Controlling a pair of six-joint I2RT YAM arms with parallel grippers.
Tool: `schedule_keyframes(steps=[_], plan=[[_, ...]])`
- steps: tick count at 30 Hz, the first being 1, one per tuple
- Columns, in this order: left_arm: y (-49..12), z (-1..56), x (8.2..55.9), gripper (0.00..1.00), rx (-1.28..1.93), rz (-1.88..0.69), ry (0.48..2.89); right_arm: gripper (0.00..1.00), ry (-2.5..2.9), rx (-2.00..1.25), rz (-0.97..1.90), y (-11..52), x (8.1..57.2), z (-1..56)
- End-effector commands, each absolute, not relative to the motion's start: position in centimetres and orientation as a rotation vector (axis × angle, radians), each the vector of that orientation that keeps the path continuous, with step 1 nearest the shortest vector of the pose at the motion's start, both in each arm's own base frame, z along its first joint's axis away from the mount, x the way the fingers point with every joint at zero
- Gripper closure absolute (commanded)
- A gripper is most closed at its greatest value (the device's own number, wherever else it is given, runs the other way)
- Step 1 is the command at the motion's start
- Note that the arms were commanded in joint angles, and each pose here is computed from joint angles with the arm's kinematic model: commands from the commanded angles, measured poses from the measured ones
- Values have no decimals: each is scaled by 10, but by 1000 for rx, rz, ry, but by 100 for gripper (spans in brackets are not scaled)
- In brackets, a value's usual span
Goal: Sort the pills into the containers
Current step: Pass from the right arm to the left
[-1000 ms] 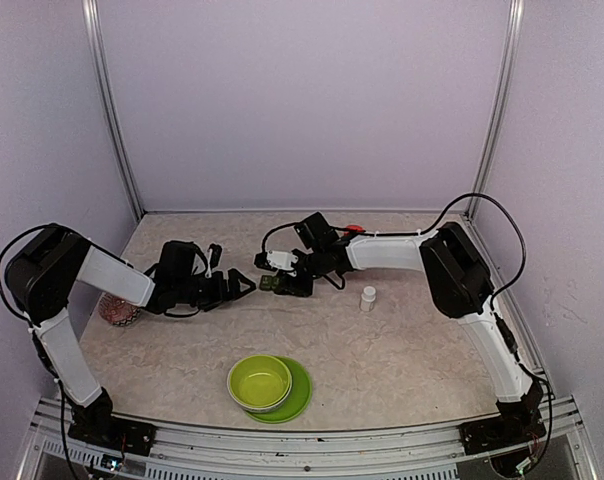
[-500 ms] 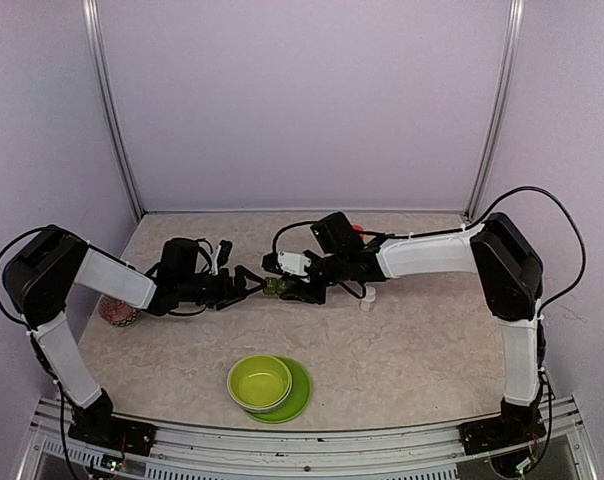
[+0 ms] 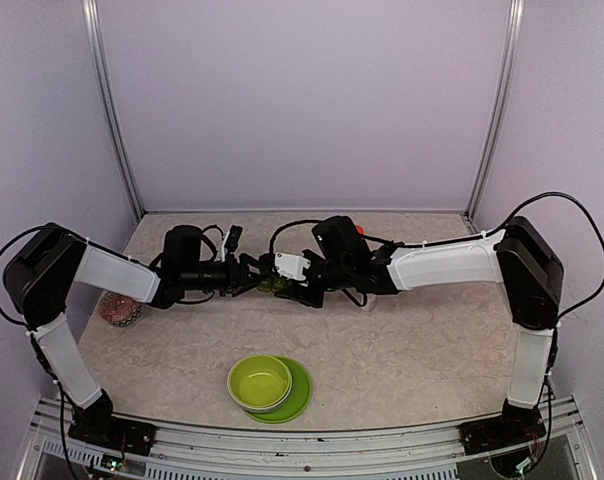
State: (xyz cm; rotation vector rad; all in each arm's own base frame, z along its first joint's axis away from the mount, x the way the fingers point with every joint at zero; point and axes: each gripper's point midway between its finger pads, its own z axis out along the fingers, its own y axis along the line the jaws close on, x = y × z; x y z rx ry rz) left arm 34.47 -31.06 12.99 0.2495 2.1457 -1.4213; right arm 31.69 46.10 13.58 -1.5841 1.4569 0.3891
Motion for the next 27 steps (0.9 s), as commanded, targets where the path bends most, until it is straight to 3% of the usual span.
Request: schedule_keyframes(steps=[1,11,16,20,23,27], plan=[[-316,153,336,38,291,-1489,2077,61,1435,-1515,341,461,322,156],[-314,154,332,46,289,-1494,2082,61,1435,-1503,296,458,326,156],[-316,153,332,59,293,-1508,2083,61,1428,-1494,293,458,326,159],[-317,152,332,76,290,-1524,2077,61,1422,-1494,296,458,324,160],[-319,154,331,84,288,-1544,2070,61,1420,-1494,288,459,324,159],[-318,155,332,85,256,-1549,2073,55,1422,-1497,273,458,324,158]])
